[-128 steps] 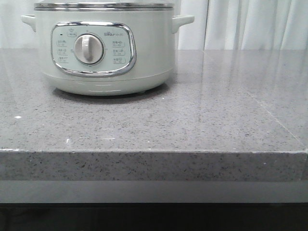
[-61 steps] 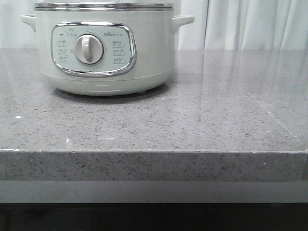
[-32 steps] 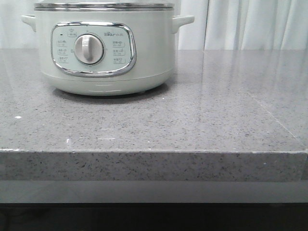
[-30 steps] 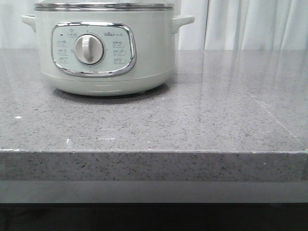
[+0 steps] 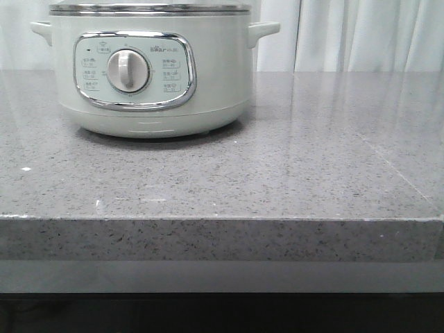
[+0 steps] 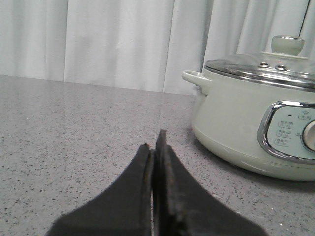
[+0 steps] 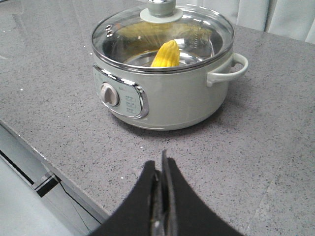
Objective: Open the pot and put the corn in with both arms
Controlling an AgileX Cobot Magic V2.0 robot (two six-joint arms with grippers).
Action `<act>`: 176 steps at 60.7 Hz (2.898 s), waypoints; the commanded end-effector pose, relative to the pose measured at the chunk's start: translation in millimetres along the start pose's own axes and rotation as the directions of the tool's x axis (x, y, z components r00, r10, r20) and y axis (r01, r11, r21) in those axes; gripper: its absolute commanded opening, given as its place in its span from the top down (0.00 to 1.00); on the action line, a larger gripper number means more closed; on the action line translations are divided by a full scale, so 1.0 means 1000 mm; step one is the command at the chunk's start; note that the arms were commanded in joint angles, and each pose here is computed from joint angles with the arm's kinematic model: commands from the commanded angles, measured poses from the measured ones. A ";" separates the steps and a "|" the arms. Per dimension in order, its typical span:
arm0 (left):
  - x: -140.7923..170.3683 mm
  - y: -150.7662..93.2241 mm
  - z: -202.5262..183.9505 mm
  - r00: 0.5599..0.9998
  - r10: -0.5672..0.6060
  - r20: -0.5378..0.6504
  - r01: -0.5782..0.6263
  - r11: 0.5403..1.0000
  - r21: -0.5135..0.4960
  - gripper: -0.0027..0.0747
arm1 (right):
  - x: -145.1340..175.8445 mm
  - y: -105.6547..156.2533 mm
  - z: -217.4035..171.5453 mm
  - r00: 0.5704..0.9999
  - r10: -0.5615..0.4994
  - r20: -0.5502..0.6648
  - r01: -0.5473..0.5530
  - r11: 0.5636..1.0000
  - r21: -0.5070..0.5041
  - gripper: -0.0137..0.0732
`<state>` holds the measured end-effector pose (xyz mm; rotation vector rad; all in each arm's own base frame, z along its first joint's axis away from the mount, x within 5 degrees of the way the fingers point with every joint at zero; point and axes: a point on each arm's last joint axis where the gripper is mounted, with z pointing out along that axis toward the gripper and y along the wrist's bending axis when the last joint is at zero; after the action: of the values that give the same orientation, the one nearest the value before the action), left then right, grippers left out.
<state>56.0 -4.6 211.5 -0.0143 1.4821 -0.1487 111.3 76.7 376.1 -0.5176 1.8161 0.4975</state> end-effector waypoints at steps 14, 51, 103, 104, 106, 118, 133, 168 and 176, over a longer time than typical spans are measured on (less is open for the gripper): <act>-0.008 0.001 -0.002 0.995 -0.006 0.104 0.007 1.000 -0.005 0.99 | -0.014 -0.001 -0.005 0.995 -0.002 0.099 0.001 1.000 0.013 0.92; -0.008 0.001 -0.002 0.995 -0.006 0.104 0.007 1.000 -0.005 0.99 | 0.024 -0.027 -0.044 0.972 0.011 0.234 -0.083 0.950 0.301 0.92; -0.008 0.001 -0.002 0.995 -0.006 0.104 0.007 1.000 -0.005 0.99 | 0.183 -0.040 -0.038 0.905 -0.075 0.419 -0.152 0.862 0.483 0.92; -0.008 0.001 -0.002 0.995 -0.006 0.104 0.007 1.000 -0.005 0.99 | 0.183 -0.040 -0.038 0.904 -0.076 0.421 -0.151 0.864 0.480 0.92; -0.008 0.001 -0.002 0.995 -0.006 0.104 0.007 1.000 -0.005 0.99 | 0.183 -0.040 -0.038 0.904 -0.076 0.421 -0.150 0.865 0.479 0.92; -0.008 0.001 -0.002 0.995 -0.006 0.104 0.007 1.000 -0.005 0.99 | 0.183 -0.040 -0.038 0.904 -0.076 0.420 -0.151 0.863 0.482 0.92; -0.008 0.001 -0.002 0.995 -0.006 0.104 0.007 1.000 -0.005 0.99 | 0.182 -0.040 -0.039 0.900 -0.085 0.427 -0.148 0.863 0.484 0.92; -0.008 0.001 -0.002 0.995 -0.006 0.104 0.007 1.000 -0.005 0.99 | 0.175 -0.041 -0.044 0.857 -0.136 0.496 -0.171 0.834 0.525 0.92; -0.008 0.001 -0.002 0.995 -0.006 0.104 0.007 1.000 -0.005 0.99 | 0.176 -0.043 -0.045 0.861 -0.140 0.489 -0.181 0.814 0.552 0.92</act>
<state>55.9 -4.5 211.9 -0.0148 1.4774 -0.1485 56.0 -0.5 209.9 0.0749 1.4398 0.0740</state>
